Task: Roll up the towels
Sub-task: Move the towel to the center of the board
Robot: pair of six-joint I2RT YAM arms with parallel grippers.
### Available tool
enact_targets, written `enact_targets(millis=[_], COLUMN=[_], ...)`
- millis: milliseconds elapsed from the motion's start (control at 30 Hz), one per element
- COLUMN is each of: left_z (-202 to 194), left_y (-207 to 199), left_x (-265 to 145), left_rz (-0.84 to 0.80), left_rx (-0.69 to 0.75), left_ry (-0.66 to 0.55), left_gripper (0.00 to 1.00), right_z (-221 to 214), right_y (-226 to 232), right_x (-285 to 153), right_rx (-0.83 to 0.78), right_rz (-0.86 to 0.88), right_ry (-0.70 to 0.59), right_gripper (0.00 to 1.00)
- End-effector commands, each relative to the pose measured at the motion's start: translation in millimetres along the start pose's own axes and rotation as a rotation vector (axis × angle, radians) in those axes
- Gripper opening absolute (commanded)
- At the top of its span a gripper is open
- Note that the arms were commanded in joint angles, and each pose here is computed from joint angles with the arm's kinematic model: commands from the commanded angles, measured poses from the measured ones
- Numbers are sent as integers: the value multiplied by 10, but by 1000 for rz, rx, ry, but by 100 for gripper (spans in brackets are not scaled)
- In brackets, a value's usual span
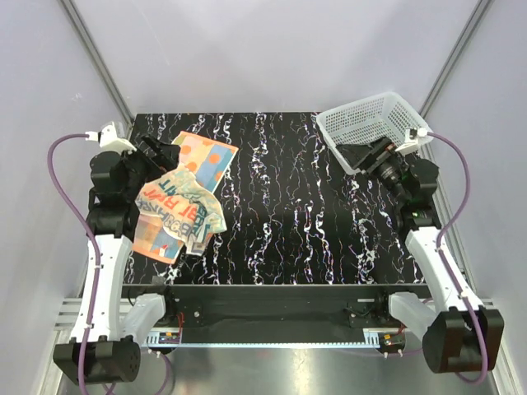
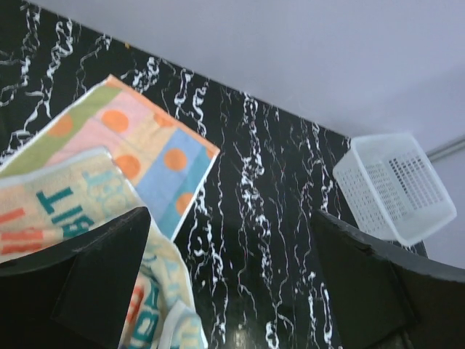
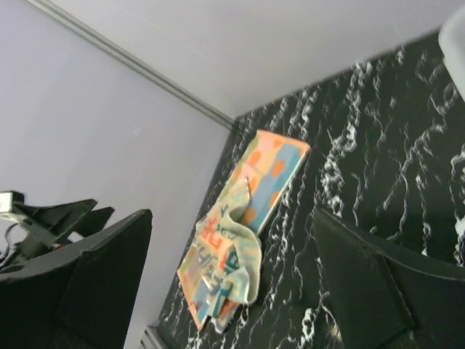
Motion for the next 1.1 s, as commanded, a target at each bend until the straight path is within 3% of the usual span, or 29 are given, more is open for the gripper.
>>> enact_targets(millis=[0,33,67,100,167,200,267,300,367,567,667,833,1067], left_z=[-7,-129,-193,-238,-404,-489,-645,-688,-768,-799,-743,-542,-782], left_y=[-66,-65,-77,-78,83,185,304,355,457,935,1091,1198,1587], left_x=[-210,-181,-115,-64,150,216,442,519,694,953,1136,1441,2119], left_rz=[-14,-63,-106,-123,-8,67,102,128,170,448,472,496,555], left_rx=[-14,-1,0,-8,-76,-88,-84,-84,-76,-43,-88,-9,82], left_ry=[49,83,116,145,251,300,392,411,453,510,521,497,675], left_gripper=[99,99,99,99,99,99,99,99,99,99,99,99,99], right_z=[-204,-344,-286,-452,-592,-850,-1129,-1517,-1750,-2587,-2909,-3424,-3776], right_y=[91,64,174,242,179,172,105,17,83,4,-15,-39,-183], right_x=[41,18,75,107,250,256,466,489,590,843,997,1168,1345], right_rx=[19,-2,-62,-110,-118,-153,-217,-262,-326,-302,-305,-383,-324], right_rz=[-37,-132,-159,-168,-285,-328,-427,-489,-525,-503,-477,-463,-450], right_ry=[79,125,89,160,269,387,468,595,618,783,863,963,1025], right_gripper=[100,100,100,100,100,100,100,99,100,100,99,100,100])
Point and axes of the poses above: each gripper's point midway between its finger pads, its own x axis out along the fingers, its own y axis along the line the jaws close on, z = x × y, the point moved 7 cm from there along -x, back along the fingers, and after that the axes turned 9 degrees about x, right-handed, at the moved point
